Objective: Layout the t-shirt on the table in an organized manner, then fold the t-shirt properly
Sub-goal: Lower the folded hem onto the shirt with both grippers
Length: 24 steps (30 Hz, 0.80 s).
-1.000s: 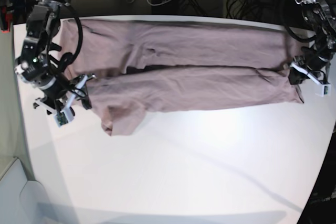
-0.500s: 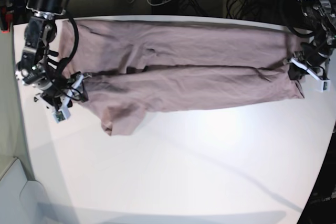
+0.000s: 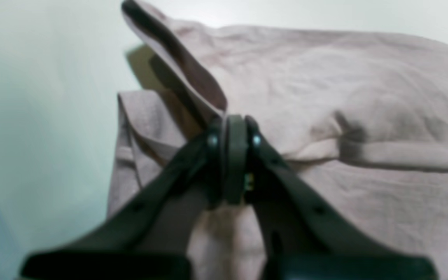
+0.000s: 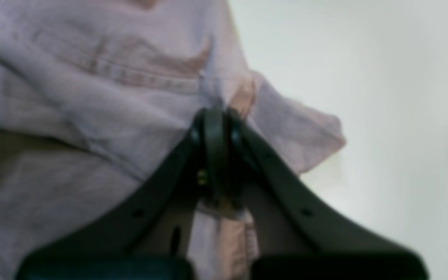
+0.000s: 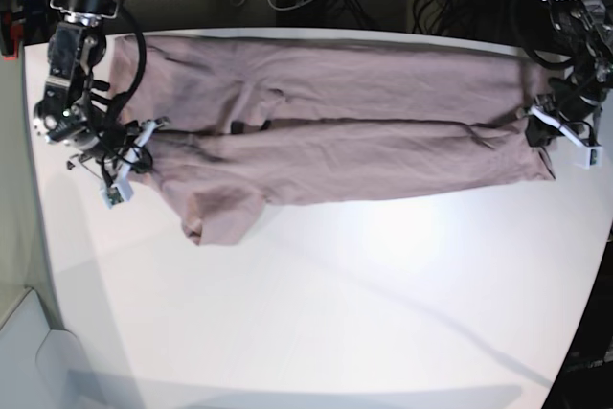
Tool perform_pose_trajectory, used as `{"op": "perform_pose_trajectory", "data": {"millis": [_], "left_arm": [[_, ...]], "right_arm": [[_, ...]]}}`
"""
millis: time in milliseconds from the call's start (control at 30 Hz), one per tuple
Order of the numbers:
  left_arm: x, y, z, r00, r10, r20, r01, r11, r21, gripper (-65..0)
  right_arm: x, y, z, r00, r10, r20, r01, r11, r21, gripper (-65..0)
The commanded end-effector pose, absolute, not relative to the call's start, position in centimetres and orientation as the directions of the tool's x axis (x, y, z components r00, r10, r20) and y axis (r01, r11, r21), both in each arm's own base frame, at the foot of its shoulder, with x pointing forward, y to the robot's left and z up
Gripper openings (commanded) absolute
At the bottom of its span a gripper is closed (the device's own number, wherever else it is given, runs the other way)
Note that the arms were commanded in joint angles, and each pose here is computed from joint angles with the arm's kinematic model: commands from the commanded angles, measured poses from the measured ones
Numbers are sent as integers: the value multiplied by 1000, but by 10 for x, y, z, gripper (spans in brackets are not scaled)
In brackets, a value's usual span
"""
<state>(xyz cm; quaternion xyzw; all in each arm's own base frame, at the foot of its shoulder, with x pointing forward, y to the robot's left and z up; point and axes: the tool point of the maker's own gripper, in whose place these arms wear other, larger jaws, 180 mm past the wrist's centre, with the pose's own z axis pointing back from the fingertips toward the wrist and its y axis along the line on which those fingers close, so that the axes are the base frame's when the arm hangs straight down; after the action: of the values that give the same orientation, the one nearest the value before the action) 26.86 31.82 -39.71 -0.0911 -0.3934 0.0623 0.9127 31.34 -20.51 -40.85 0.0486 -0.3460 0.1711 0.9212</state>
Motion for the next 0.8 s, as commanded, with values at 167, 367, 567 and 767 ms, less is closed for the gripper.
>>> {"op": "perform_pose_trajectory", "data": {"millis": [167, 367, 567, 767], "left_arm": [[278, 325, -380, 644, 165, 747, -24, 980, -196, -648], [280, 335, -361, 602, 157, 783, -42, 985, -166, -648], [278, 345, -337, 540, 155, 827, -78, 988, -135, -648], [273, 345, -340, 552, 152, 820, -78, 988, -131, -648]], "right_arm": [[339, -212, -354, 579, 321, 749, -349, 928, -128, -650], [331, -206, -320, 502, 382, 776, -360, 908, -214, -650], [306, -202, -323, 507, 409, 758, -379, 896, -231, -650], [283, -214, -334, 553, 397, 733, -354, 908, -225, -650]]}}
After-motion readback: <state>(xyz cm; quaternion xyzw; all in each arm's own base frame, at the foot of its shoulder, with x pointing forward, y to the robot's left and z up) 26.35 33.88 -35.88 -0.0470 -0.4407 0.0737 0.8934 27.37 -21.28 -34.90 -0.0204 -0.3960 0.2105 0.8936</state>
